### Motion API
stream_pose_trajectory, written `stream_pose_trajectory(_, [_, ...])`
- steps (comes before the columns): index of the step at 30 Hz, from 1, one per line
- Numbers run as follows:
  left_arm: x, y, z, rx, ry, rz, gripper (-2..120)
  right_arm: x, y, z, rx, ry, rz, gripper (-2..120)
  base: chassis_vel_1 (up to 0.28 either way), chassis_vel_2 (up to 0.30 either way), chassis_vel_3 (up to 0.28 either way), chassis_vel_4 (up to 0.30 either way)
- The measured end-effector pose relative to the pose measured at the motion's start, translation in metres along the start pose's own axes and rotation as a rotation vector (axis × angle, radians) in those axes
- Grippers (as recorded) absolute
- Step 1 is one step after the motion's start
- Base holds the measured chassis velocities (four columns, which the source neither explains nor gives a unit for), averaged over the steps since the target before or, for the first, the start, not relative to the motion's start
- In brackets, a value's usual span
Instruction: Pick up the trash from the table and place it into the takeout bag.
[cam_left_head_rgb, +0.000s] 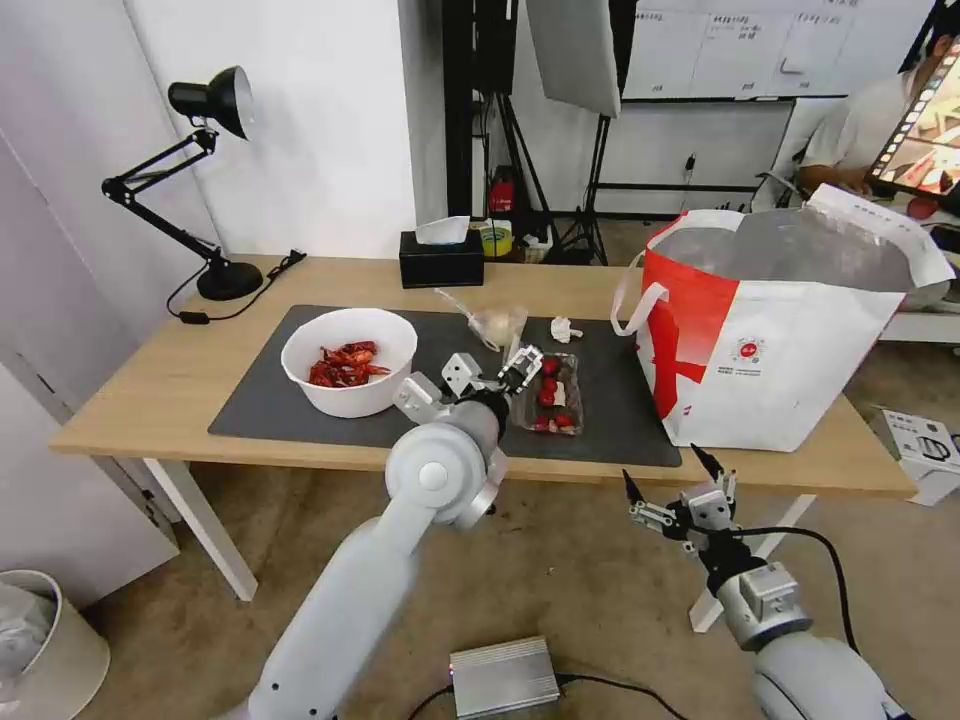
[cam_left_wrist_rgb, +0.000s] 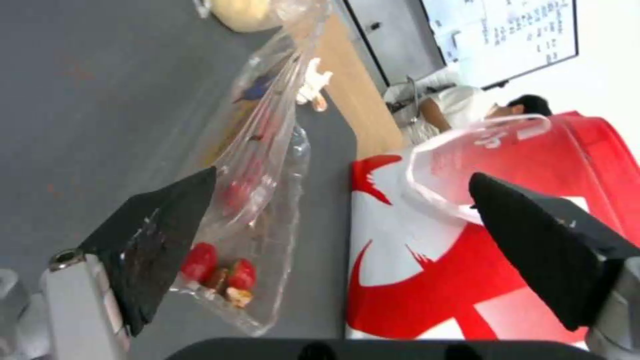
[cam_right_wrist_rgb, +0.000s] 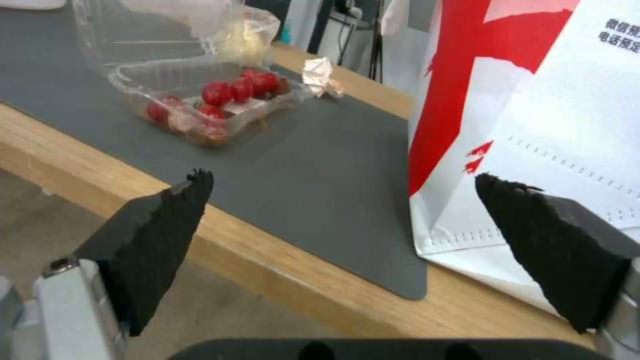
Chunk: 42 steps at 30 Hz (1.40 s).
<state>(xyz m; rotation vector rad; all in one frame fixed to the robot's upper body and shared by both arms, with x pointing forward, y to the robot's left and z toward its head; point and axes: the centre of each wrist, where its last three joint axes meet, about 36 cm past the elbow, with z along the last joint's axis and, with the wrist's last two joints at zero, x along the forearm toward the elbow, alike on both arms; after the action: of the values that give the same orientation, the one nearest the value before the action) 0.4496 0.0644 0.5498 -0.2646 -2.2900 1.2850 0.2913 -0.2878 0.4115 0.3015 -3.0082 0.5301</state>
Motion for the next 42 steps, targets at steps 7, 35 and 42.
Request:
stream_pose_trajectory(7, [-0.003, -0.008, -0.005, -0.02, 0.028, 0.025, 100, 0.001, -0.001, 0.0, 0.0, -0.001, 0.003, 100, 0.0, 0.0, 0.0, 0.0])
stream_pose_trajectory(35, [-0.015, -0.028, 0.013, -0.055, 0.092, 0.059, 100, 0.001, -0.014, -0.007, -0.003, -0.02, 0.026, 100, 0.0, 0.0, 0.0, 0.0])
stream_pose_trajectory(42, [-0.017, -0.024, 0.005, -0.103, 0.085, 0.066, 100, 0.0, -0.013, -0.007, -0.008, -0.021, 0.026, 100, 0.0, 0.0, 0.0, 0.0])
